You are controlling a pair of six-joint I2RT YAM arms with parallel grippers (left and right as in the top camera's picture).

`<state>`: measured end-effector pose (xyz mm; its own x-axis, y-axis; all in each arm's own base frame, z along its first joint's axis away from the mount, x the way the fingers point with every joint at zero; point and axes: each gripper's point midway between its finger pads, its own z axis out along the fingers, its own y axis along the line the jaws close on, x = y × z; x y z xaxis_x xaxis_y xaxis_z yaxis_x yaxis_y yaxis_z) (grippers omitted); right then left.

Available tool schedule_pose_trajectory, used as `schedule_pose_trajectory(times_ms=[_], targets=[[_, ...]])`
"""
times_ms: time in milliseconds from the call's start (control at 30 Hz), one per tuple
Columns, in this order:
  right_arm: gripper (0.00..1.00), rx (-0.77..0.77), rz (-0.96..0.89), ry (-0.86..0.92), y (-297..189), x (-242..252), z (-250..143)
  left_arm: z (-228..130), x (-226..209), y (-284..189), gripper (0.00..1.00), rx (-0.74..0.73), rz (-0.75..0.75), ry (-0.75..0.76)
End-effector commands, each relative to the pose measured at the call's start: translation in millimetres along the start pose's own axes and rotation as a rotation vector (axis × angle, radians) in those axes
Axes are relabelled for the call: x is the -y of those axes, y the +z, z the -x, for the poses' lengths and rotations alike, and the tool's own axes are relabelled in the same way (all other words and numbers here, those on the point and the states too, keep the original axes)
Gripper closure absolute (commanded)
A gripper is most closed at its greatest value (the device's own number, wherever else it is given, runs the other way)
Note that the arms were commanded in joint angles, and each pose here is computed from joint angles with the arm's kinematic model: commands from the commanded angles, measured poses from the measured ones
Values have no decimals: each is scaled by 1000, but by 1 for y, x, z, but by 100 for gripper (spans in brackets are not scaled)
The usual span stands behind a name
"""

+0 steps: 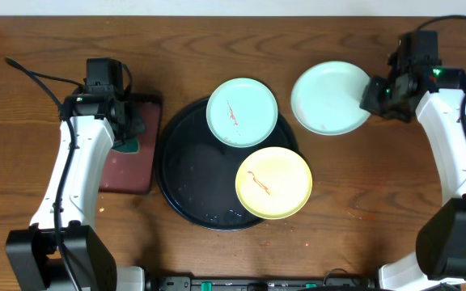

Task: Clean dirty plates on tray and stack at the side

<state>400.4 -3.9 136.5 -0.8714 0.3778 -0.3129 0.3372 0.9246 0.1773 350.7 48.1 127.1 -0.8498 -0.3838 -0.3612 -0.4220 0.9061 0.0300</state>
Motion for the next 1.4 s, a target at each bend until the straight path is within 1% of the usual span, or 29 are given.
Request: schedule_pose_trajectory(times_ms=[0,233,367,467,500,533,567,600,633,700,800,933,1033,1100,1267,1367], targets=[[99,29,-110,37,10,30,-5,0,-3,3,92,-2,15,-15],[99,20,-115,19,42,41,-24,0,-3,3,92,-2,15,-15],[99,13,-151,18,51,51,-34,0,-3,3,92,-2,15,-16],[97,16,-156,-3,56,53,-36,0,-3,3,92,-2,15,-16],[94,14,-156,-4,57,54,-37,0,-3,3,92,-2,15,-16],[90,14,-157,-3,58,55,-38,0,-3,3,92,-2,15,-16],[80,13,-158,-1,58,56,-38,0,-3,3,92,-2,15,-16],[68,18,-156,1,58,56,-36,0,-3,3,92,-2,15,-16],[59,21,-138,2,58,53,-35,0,-3,3,92,-2,15,-16],[51,15,-81,-5,57,43,-34,1,-3,3,93,2,14,-16],[50,-11,30,-65,51,22,-34,3,-2,3,93,9,10,-17],[50,-64,187,-139,30,-9,-35,4,-2,3,92,13,9,-18],[50,-114,322,-218,12,-37,-44,4,-2,3,92,13,9,-18],[48,-157,396,-265,6,-52,-57,4,-2,3,92,13,9,-18],[47,-291,407,-328,6,-65,-100,4,-2,3,92,13,9,-18],[45,-361,374,-388,16,-71,-132,4,-1,3,92,16,8,-19]])
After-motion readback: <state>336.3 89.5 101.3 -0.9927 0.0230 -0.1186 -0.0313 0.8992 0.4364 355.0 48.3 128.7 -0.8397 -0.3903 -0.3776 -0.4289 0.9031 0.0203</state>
